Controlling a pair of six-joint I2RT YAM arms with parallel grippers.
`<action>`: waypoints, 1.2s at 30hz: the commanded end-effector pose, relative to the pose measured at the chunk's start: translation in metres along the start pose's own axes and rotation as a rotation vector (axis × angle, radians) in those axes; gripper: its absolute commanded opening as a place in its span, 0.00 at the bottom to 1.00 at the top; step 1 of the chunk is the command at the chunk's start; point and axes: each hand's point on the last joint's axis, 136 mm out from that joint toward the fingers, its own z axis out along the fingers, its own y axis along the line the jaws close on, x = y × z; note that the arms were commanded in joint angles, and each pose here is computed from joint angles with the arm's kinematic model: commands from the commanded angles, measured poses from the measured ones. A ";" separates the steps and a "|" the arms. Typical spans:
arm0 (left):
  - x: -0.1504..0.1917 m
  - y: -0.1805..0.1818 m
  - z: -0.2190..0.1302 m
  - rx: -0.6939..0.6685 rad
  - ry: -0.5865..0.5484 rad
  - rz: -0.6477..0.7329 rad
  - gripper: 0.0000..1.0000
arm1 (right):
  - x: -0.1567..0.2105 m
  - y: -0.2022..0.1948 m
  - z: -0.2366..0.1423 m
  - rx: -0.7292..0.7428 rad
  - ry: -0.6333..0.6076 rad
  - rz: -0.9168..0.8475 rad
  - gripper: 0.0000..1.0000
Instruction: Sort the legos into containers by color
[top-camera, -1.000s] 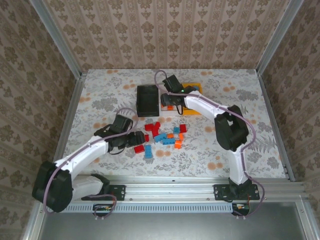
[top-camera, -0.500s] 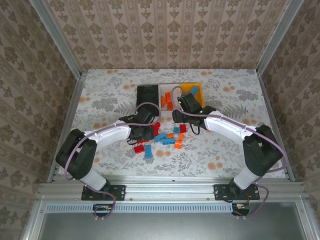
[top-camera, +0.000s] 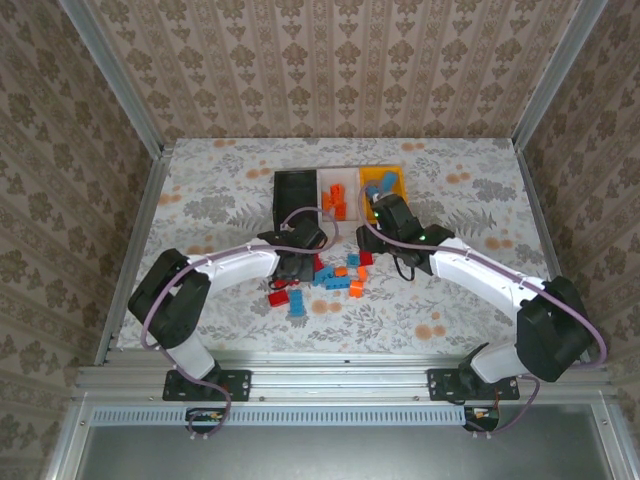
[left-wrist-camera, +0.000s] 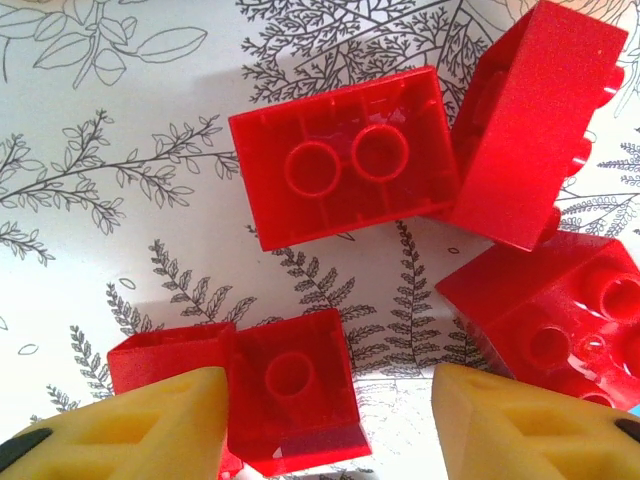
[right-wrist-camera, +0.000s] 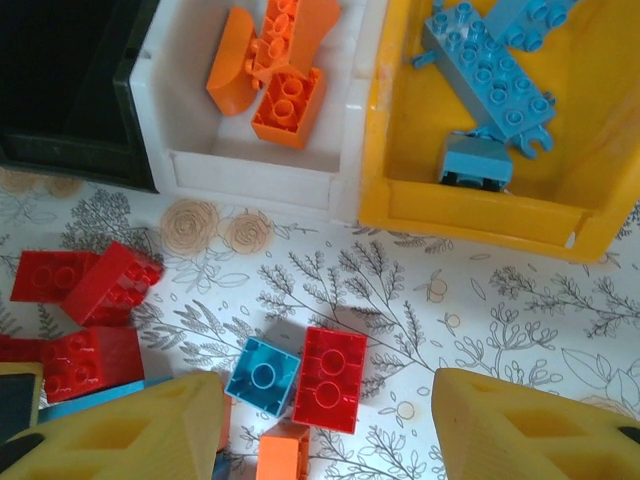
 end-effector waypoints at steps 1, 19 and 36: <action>0.005 0.013 -0.009 -0.049 -0.015 -0.044 0.62 | -0.004 -0.008 -0.009 0.020 -0.033 0.008 0.59; 0.016 0.000 0.012 0.011 0.017 -0.100 0.58 | 0.003 -0.011 -0.012 0.020 -0.032 0.009 0.59; 0.007 -0.019 0.005 -0.016 -0.022 0.005 0.46 | 0.012 -0.017 -0.005 0.030 -0.015 0.012 0.59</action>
